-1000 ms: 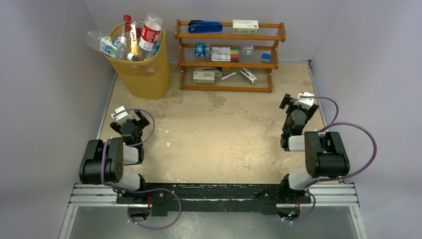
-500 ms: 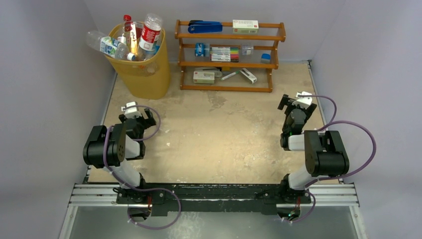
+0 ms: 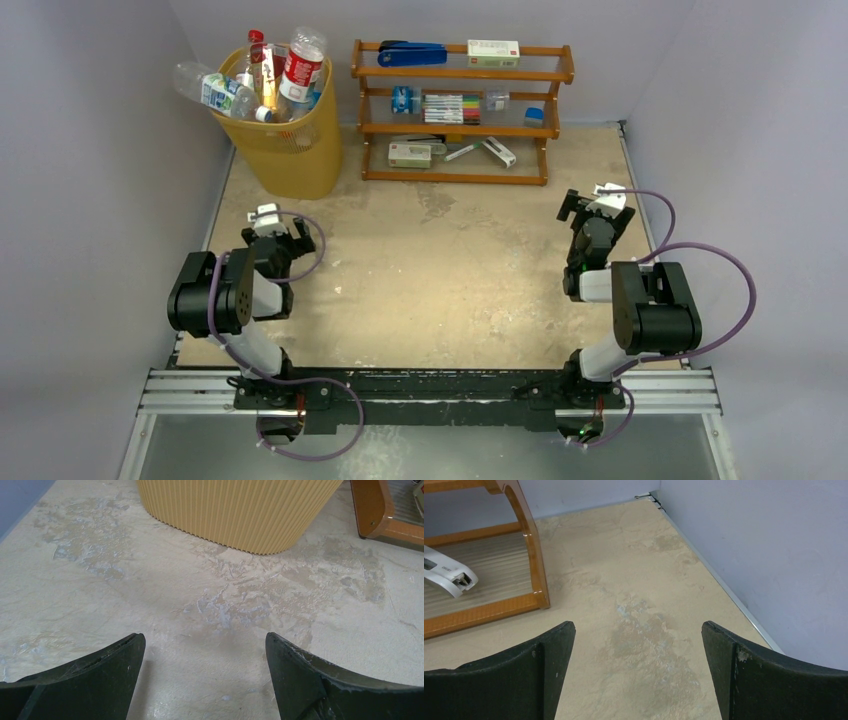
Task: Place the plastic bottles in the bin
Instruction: Reset both arms
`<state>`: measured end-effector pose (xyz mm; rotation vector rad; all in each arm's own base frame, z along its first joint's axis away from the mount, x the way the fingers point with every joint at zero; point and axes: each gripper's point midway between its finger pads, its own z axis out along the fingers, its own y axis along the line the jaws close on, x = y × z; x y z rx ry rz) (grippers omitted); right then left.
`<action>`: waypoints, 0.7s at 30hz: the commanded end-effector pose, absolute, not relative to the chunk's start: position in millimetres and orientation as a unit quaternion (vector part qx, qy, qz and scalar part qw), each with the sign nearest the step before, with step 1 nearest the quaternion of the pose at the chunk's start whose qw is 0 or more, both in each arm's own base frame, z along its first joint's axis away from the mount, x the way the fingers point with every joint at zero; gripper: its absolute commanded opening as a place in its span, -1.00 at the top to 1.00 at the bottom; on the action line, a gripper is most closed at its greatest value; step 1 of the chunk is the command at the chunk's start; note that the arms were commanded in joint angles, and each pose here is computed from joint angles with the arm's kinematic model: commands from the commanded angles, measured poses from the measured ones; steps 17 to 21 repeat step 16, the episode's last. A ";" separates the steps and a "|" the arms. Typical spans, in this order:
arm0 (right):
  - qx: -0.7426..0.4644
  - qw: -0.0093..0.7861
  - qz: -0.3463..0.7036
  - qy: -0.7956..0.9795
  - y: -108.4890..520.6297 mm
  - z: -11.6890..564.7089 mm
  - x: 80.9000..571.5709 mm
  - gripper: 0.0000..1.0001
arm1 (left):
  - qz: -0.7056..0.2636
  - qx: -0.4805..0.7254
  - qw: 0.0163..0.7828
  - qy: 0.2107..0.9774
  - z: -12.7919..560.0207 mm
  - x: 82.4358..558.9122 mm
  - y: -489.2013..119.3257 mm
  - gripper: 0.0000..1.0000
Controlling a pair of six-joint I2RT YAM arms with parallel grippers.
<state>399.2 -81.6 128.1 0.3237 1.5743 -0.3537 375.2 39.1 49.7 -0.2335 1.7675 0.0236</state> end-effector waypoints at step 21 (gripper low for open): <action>0.143 0.706 -0.150 0.677 -78.7 149.8 407.8 -1.00 | 0.026 -0.090 0.652 0.752 71.0 390.5 37.8 -0.81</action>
